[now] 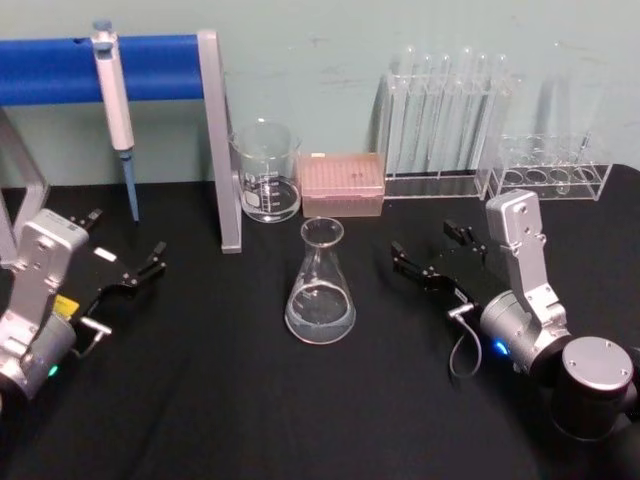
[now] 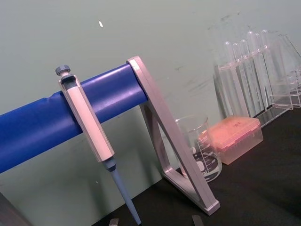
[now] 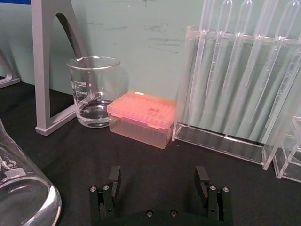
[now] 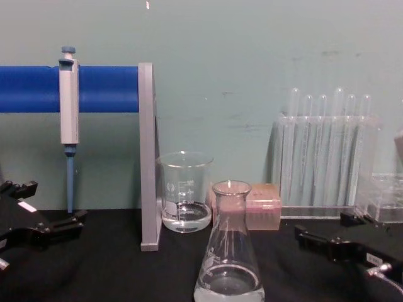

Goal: Grasp the erlenmeyer flask with one hand, shake it three times, then place it back.

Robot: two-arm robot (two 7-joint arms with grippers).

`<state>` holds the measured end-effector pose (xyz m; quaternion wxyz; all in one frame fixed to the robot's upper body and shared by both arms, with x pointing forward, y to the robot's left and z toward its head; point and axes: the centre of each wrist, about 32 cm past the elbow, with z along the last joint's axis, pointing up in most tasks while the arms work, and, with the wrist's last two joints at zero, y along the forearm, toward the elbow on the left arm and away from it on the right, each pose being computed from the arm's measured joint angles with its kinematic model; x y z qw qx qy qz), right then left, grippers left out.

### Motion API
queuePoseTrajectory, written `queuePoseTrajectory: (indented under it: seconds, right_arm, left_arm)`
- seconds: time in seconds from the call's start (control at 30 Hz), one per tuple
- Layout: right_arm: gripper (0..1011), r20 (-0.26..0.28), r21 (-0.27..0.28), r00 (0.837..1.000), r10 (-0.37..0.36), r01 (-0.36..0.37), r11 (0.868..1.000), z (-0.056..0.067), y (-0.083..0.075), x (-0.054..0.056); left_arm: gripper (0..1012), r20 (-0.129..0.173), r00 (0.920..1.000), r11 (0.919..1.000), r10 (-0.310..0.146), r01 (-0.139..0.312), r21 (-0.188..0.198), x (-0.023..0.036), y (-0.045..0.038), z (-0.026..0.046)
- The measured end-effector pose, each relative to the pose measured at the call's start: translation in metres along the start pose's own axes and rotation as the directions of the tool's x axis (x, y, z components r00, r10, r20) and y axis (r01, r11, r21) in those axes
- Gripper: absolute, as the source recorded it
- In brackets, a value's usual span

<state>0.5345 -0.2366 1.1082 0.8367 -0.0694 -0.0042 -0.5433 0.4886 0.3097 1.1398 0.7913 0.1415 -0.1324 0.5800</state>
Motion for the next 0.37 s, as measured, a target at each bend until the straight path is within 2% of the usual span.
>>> queuePoseTrajectory:
  seconds: [0.37]
  right_arm:
    - [1000,0.001,0.000,1.000,0.001,-0.001,1.000,-0.0001,0.0000,-0.0002]
  left_arm:
    - [1001,0.000,1.0000,1.0000,0.000,0.000,0.000,0.0000,0.0000,0.0000]
